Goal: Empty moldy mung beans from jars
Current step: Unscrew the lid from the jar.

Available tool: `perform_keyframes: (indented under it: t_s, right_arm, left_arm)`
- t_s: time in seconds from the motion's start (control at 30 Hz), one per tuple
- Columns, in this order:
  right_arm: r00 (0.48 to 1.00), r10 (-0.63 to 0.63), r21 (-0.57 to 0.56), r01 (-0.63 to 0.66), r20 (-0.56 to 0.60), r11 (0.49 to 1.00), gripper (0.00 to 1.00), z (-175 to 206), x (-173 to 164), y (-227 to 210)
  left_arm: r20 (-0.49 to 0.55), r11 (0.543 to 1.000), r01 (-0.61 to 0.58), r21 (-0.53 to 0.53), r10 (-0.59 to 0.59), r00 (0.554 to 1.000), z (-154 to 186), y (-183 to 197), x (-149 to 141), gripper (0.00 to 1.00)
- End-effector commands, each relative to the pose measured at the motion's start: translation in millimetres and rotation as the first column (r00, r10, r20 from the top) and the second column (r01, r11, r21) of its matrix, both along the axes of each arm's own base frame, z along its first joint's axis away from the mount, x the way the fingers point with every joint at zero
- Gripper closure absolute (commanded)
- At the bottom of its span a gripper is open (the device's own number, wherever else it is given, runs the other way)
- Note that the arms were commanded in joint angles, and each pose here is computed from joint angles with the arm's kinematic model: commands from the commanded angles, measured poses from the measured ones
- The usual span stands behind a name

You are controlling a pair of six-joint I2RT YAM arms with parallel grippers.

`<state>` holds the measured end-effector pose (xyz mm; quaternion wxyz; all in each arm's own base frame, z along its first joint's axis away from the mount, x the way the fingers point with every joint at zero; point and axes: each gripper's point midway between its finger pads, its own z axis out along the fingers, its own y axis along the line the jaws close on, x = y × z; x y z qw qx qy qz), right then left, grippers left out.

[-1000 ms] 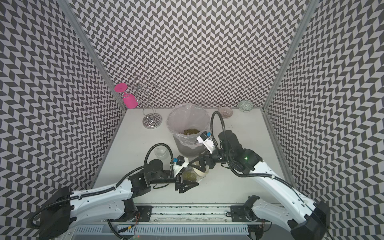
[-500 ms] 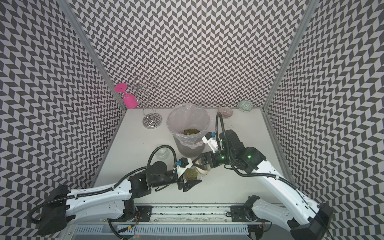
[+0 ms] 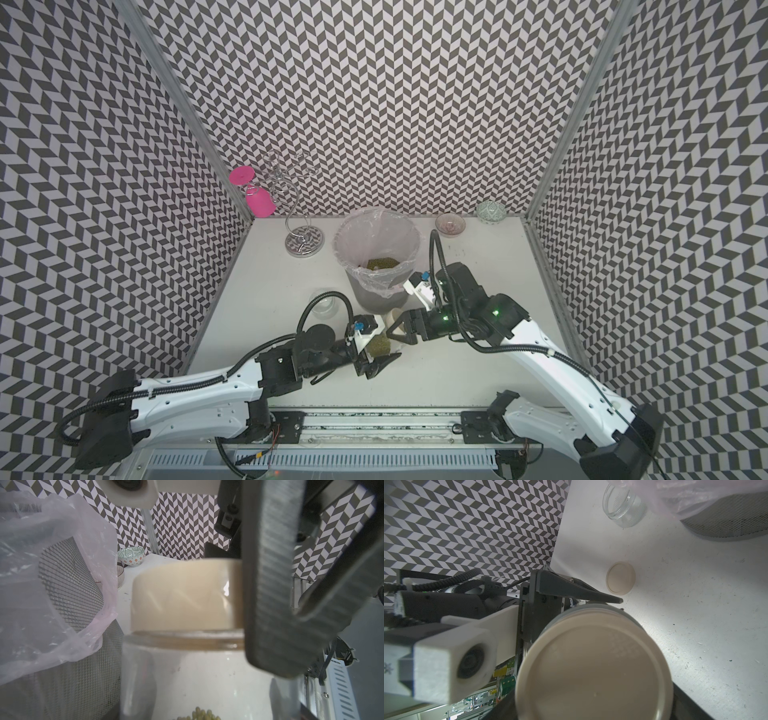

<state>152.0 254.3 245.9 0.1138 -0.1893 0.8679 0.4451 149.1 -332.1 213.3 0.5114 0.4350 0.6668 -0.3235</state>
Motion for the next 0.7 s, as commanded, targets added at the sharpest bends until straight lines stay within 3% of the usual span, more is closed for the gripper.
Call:
perform_keyframes:
  t_s: [0.0,0.13,0.27,0.37,0.57,0.67]
  right_arm:
    - [0.999,0.020,0.075,-0.023,0.042,0.997,0.17,13.9,0.9,9.3]
    - [0.998,0.026,0.090,-0.031,0.061,0.995,0.18,17.9,3.7,12.1]
    - [0.997,0.021,0.093,-0.028,0.071,0.995,0.03,19.6,6.0,13.3]
    - [0.997,0.014,0.097,-0.022,0.079,0.995,0.00,21.4,8.3,14.1]
    - [0.996,0.005,0.089,-0.013,0.093,0.996,0.23,21.0,8.4,11.3]
    - [0.996,0.012,0.086,-0.020,0.093,0.996,0.29,19.0,5.1,9.5]
  left_arm:
    - [0.086,0.990,0.011,-0.143,0.002,0.996,55.9,-5.3,-0.4,0.78]
    - [0.081,0.990,0.020,-0.136,-0.009,0.997,53.0,-7.6,-2.5,0.77]
    - [0.084,0.991,0.029,-0.133,-0.017,0.996,52.7,-9.9,-4.6,0.77]
    - [0.084,0.991,0.030,-0.132,-0.019,0.996,52.9,-11.1,-4.7,0.77]
    - [0.081,0.990,0.026,-0.140,-0.014,0.997,55.5,-10.3,-4.2,0.77]
    - [0.076,0.990,0.012,-0.140,-0.002,0.997,55.3,-9.7,-2.2,0.77]
